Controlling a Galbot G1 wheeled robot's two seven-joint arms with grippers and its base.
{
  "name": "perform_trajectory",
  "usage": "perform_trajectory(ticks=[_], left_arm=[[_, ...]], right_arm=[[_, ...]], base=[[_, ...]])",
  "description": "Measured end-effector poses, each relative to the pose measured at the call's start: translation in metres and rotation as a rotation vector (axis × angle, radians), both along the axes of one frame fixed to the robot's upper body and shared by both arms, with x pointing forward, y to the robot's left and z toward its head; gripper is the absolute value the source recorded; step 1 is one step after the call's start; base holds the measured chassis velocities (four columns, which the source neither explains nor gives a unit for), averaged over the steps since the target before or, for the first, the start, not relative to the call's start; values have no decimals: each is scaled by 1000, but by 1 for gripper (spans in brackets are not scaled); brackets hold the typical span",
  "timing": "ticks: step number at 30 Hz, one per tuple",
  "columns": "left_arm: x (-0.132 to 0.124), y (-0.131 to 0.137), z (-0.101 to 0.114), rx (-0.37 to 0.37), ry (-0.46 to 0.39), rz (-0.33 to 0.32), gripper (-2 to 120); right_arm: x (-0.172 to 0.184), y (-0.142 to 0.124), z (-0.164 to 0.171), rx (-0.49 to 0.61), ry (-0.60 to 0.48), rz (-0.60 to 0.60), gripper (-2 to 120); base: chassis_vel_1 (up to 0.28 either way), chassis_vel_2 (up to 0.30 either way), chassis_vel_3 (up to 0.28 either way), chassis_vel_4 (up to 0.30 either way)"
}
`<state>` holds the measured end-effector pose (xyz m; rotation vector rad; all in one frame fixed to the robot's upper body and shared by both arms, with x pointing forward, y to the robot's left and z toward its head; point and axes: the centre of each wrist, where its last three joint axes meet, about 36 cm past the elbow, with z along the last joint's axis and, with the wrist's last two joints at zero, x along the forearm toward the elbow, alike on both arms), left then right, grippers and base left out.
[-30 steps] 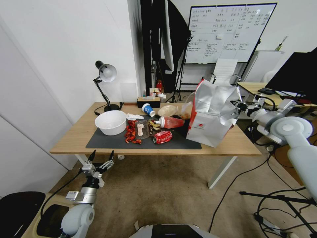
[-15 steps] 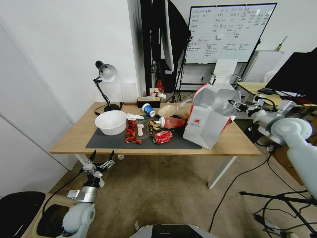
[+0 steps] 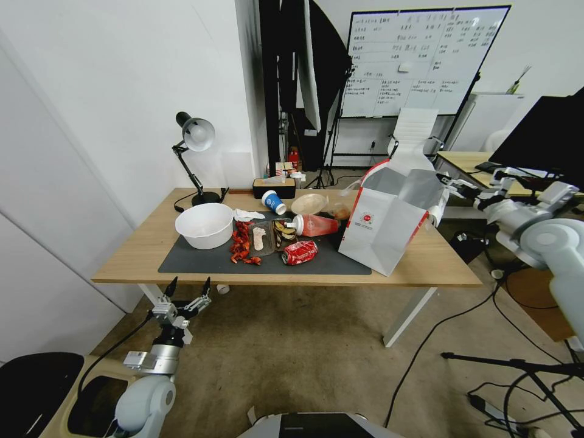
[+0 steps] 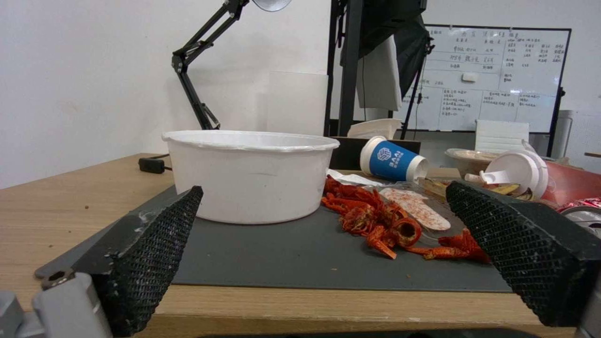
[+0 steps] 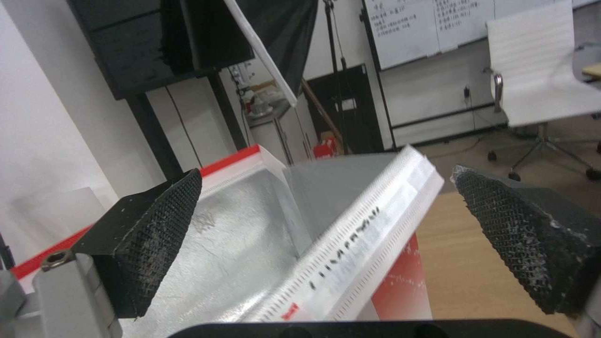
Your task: Pick up the food delivery bag from the floor and place it on the table.
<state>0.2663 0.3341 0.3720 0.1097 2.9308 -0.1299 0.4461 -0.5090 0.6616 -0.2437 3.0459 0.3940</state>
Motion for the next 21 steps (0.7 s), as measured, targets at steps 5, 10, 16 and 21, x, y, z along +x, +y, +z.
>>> perform_trajectory(ticks=[5,10,16,21], left_arm=[[-1,0,1,-3,-11,5,100],[-1,2,1,-22,-24,17,100],[0,2,2,-39,-29,34,100],[1,0,2,-50,-30,35,100]], right_arm=[[-14,12,7,-50,-70,-24,100],[-56,38,15,-103,-140,-72,100],[-98,67,21,-125,-158,-97,100],[-124,92,4,-149,-107,-122,100]], base=[[0,0,0,0],[0,0,0,0],[0,0,0,0],[0,0,0,0]])
